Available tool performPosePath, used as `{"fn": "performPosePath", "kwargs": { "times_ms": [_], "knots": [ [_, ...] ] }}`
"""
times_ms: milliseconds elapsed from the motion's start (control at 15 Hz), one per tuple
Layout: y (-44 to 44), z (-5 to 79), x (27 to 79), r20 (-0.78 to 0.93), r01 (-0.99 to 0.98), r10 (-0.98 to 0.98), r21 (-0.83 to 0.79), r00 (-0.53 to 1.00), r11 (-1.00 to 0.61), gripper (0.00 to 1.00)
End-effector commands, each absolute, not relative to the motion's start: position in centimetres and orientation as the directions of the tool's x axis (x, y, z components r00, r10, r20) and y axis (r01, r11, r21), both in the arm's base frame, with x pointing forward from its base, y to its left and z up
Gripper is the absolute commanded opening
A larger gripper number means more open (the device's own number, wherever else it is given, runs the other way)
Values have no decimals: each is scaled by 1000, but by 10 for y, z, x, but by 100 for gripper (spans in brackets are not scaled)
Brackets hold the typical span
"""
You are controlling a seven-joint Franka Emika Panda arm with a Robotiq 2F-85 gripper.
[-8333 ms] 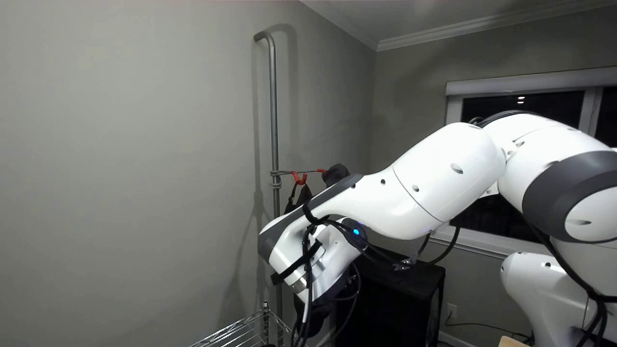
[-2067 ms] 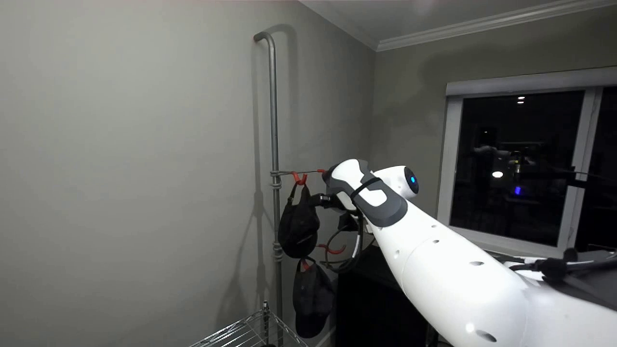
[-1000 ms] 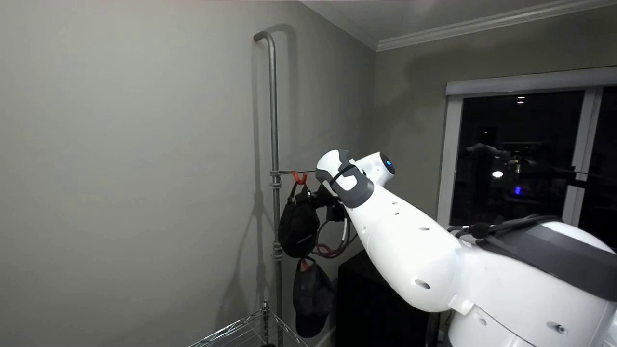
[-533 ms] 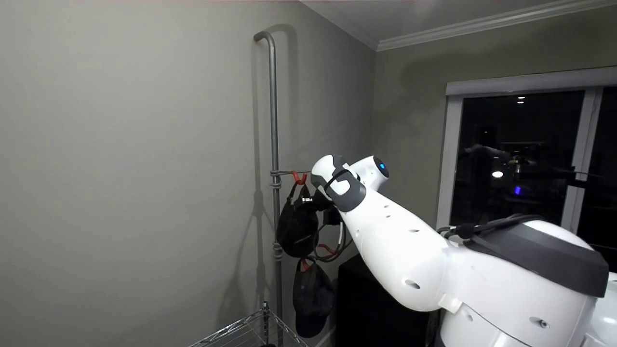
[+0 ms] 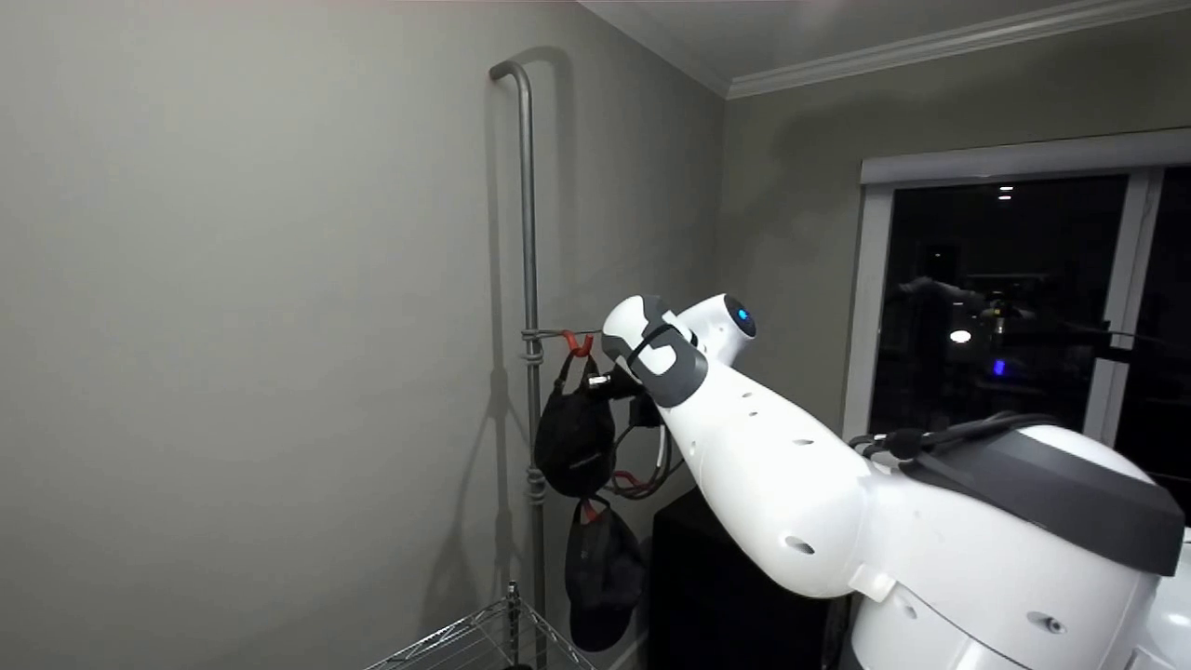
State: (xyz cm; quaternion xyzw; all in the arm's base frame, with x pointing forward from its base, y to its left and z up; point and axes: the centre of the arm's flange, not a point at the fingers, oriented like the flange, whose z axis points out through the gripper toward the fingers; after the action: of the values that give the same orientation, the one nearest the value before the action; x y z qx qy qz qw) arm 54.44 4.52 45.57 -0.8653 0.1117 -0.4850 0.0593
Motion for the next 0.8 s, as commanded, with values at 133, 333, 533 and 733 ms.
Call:
{"fn": "performPosePath", "kwargs": {
  "times_ms": [133, 333, 533, 733],
  "knots": [
    [20, 507, 507, 807, -177, -279, -218, 520, -960, 4],
    [1, 521, 493, 791, -168, -300, -248, 532, -954, 5],
    [-11, 527, 481, 777, -160, -313, -271, 546, -949, 5],
    [-22, 537, 468, 781, -136, -336, -312, 527, -940, 5]
  ]
}}
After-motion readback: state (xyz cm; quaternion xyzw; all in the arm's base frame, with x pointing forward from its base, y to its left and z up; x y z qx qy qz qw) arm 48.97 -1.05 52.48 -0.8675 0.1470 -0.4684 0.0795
